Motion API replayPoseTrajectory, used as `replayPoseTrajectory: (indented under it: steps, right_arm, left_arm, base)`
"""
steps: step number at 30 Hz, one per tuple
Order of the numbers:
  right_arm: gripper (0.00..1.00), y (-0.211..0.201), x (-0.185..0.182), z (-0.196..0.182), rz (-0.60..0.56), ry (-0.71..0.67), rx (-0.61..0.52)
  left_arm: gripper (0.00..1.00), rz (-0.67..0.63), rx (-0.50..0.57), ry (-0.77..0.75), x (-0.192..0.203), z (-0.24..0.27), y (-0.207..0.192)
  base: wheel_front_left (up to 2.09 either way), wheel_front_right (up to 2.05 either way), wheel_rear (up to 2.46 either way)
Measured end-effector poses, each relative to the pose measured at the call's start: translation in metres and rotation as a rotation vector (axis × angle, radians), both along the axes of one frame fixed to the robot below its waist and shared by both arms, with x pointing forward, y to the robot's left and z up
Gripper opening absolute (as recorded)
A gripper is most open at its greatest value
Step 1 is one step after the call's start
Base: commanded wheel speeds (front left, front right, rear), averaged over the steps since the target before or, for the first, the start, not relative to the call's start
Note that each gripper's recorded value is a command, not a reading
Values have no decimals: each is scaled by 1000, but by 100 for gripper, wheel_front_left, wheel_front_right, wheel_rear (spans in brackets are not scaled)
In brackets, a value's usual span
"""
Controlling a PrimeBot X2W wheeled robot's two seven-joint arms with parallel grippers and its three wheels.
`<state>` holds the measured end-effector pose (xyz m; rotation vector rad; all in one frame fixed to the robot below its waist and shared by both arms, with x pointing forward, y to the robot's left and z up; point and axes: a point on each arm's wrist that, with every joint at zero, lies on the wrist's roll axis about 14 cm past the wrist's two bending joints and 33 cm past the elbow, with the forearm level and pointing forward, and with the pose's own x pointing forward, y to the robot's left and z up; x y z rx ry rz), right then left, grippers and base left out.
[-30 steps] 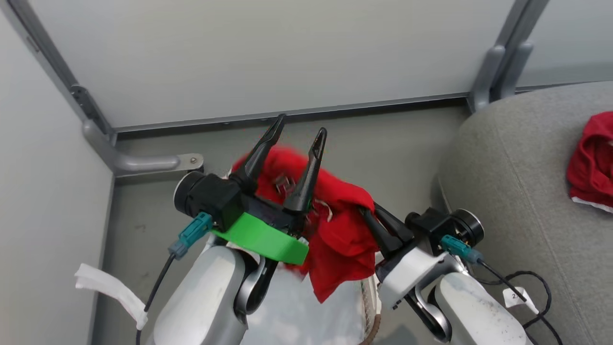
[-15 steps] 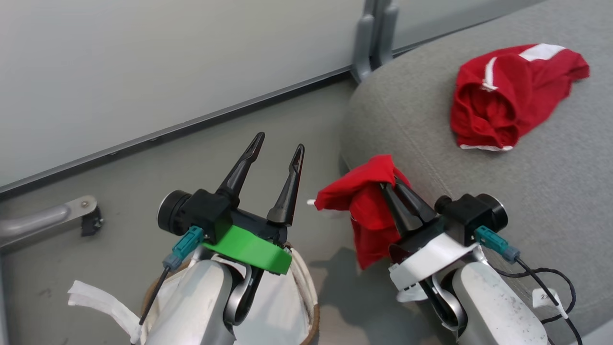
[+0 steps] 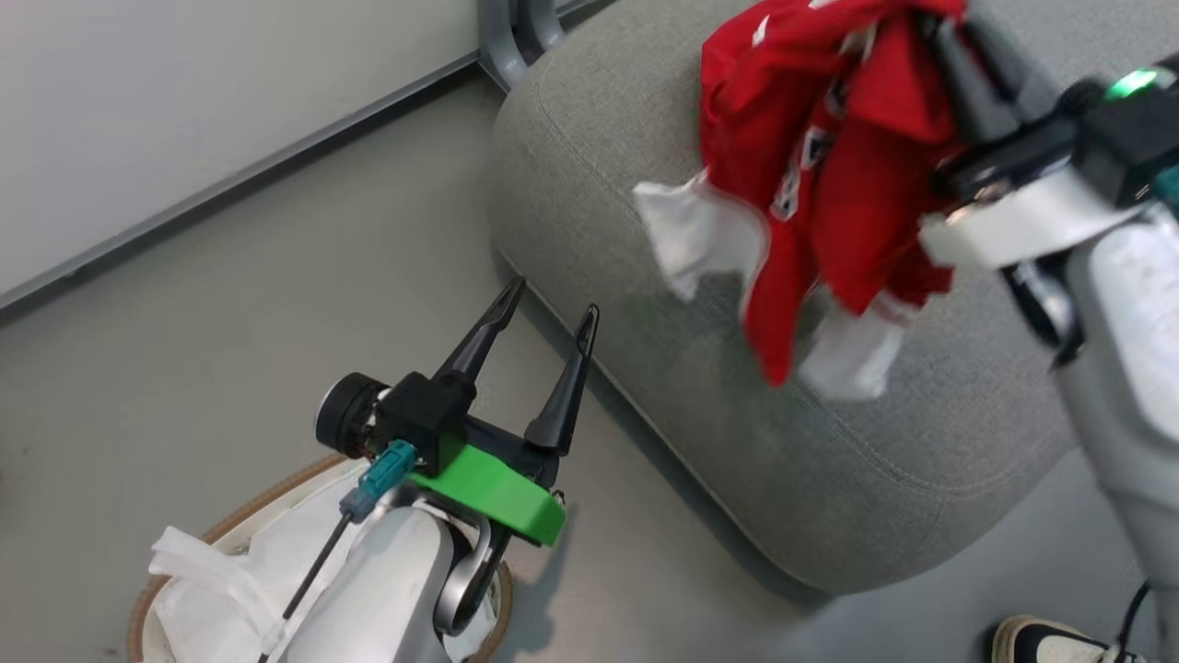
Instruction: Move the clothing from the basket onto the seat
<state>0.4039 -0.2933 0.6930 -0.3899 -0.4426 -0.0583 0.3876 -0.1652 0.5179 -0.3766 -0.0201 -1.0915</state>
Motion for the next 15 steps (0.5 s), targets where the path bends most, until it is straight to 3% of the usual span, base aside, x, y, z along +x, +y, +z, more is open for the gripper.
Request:
replayPoseTrajectory:
  steps: [3,9,12,15]
  right_arm:
    - [0,-28,13,32,-68,-21,-126]
    - [0,-69,45,69,-179,-37,-225]
    - [0,-87,61,63,-228,-5,-232]
    - [0,-102,79,28,-265,81,-196]
  left_arm:
    - [100,-24,8,24,0,-13,-4]
    - [100,1,11,44,17,-26,4]
    - [100,18,14,47,25,-30,10]
    - [100,46,20,60,34,-38,19]
  base:
    - [0,0,0]
    - [0,0,0]
    - [0,0,0]
    - [0,0,0]
